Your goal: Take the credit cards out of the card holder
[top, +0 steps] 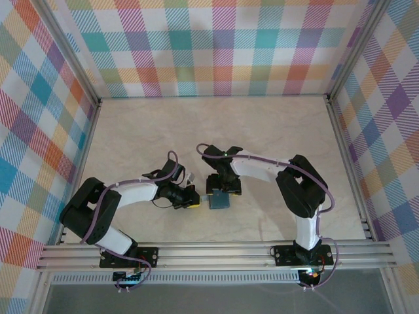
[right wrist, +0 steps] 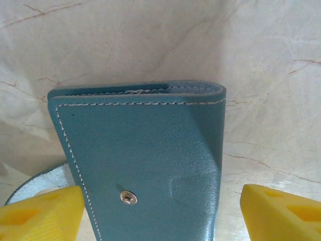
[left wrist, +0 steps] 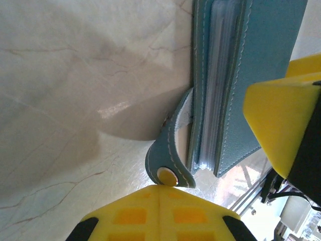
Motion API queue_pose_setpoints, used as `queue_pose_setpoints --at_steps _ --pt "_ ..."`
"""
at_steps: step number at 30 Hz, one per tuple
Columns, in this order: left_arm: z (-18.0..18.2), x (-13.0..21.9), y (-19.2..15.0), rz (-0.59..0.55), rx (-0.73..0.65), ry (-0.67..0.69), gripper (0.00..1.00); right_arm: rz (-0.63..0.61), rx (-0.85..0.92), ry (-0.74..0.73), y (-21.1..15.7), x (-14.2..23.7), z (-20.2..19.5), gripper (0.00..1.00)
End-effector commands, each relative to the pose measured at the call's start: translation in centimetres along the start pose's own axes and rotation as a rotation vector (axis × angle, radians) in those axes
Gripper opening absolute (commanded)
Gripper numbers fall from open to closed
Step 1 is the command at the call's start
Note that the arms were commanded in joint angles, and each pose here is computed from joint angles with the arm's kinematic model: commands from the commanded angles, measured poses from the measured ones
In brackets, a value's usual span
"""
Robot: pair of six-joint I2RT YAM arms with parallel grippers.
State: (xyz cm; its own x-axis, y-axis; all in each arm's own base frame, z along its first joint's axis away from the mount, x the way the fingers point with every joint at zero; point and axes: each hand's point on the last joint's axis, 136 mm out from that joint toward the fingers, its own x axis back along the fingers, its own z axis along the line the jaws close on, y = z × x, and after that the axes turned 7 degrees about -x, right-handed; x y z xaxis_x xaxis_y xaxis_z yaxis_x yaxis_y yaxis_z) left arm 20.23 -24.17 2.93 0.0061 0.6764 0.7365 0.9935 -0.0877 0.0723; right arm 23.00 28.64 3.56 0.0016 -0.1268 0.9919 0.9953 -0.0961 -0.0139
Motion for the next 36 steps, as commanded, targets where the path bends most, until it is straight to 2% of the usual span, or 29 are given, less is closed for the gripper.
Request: queue_pose_setpoints --at_steps 1,13,23,29,36 --pt "-0.6 0.3 0.6 0.0 -0.029 -0.031 0.06 0.002 -0.018 0.005 -0.1 0.2 0.9 0.82" --pt "-0.5 0.0 0.5 0.0 -0.016 -0.053 0.06 0.02 0.004 -0.005 -0.3 -0.8 1.5 0.75" --pt "-0.2 0.5 0.6 -0.001 -0.017 -0.045 0.06 0.021 0.011 -0.029 -0.5 -1.0 1.2 0.76" --pt "0.2 1.1 0.7 -0.011 -0.015 -0.018 0.06 0.003 0.017 -0.007 -0.5 0.0 1.3 0.75" --pt "2.0 3.0 1.0 -0.054 0.023 0.083 0.05 -0.015 0.019 0.046 -0.5 1.4 1.7 0.74"
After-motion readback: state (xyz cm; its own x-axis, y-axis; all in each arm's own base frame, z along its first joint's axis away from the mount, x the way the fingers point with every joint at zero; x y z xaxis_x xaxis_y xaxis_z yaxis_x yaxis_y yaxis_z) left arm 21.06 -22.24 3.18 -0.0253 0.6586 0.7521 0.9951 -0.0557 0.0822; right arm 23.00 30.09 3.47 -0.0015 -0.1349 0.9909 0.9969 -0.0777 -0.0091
